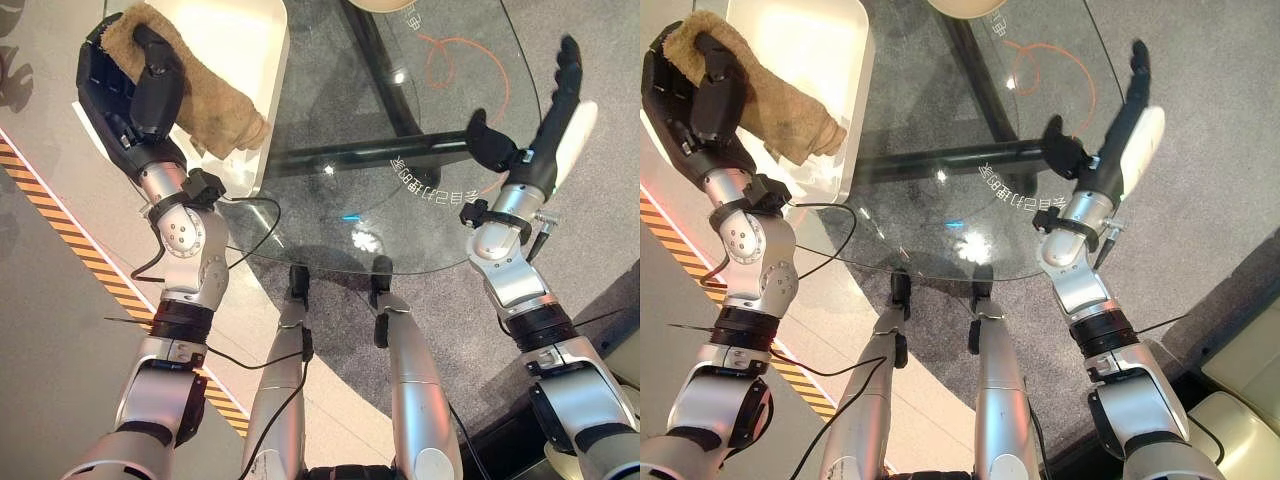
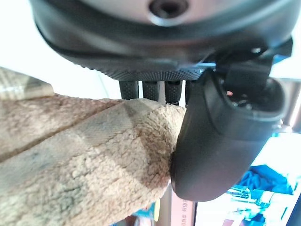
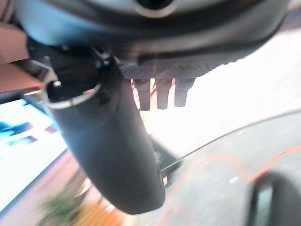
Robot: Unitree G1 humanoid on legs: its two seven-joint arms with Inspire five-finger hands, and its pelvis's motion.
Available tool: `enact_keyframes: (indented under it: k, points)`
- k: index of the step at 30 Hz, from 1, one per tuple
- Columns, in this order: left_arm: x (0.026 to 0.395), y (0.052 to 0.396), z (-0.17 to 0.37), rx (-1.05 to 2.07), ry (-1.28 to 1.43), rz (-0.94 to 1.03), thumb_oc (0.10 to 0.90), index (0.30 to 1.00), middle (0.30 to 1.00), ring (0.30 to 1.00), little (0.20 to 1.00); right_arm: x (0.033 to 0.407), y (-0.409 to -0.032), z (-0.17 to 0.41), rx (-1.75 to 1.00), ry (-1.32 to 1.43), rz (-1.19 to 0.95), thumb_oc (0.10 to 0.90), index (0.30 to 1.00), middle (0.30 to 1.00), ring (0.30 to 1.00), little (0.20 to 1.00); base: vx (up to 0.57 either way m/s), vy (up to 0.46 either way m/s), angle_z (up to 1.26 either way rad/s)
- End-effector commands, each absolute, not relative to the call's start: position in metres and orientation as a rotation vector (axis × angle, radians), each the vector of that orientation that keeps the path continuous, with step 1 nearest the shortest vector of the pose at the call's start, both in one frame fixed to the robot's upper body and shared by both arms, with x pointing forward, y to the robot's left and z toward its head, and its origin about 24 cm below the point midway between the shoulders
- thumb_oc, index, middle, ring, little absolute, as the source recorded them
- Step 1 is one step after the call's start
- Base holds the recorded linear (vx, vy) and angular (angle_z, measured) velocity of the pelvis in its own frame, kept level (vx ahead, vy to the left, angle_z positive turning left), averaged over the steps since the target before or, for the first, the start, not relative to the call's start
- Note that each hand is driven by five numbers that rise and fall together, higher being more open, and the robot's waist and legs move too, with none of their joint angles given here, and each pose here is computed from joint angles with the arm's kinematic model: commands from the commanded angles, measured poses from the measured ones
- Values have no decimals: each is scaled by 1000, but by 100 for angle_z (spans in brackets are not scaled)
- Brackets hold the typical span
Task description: Wipe the table with a cloth and put it in the basket.
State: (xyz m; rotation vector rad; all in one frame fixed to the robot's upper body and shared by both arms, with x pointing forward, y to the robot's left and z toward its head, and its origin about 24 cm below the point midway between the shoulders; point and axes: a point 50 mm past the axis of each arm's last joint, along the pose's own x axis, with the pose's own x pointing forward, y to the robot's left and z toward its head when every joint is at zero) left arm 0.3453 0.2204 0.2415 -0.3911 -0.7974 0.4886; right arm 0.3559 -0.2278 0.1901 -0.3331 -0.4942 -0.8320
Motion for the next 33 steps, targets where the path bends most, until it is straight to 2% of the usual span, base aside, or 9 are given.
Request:
enact_keyframes:
  k: [1,4,15,27,33]
  points:
    - [312,228,324,-376,-1239,464,100,300,300,300,200,342,-250,241,-196,-741,-993,800,900,900,900,900,-14,14,-4]
    - [317,232,327,-328,-1226,506,100,300,300,300,200,343,-267,228,-179,-671,-1076,800,900,900,900,900,-14,15,-5]
    - [332,244,350,-112,-1161,619,100,300,300,300,200,345,-308,180,-152,-429,-1171,800,900,900,900,900,-4,-1,-3]
    - [353,253,356,60,-994,673,100,300,300,300,200,332,-339,109,-218,-39,-1169,800,900,900,900,900,0,0,0]
    - [363,259,346,105,-881,693,100,300,300,300,200,324,-342,81,-288,137,-1137,800,900,900,900,900,0,0,0]
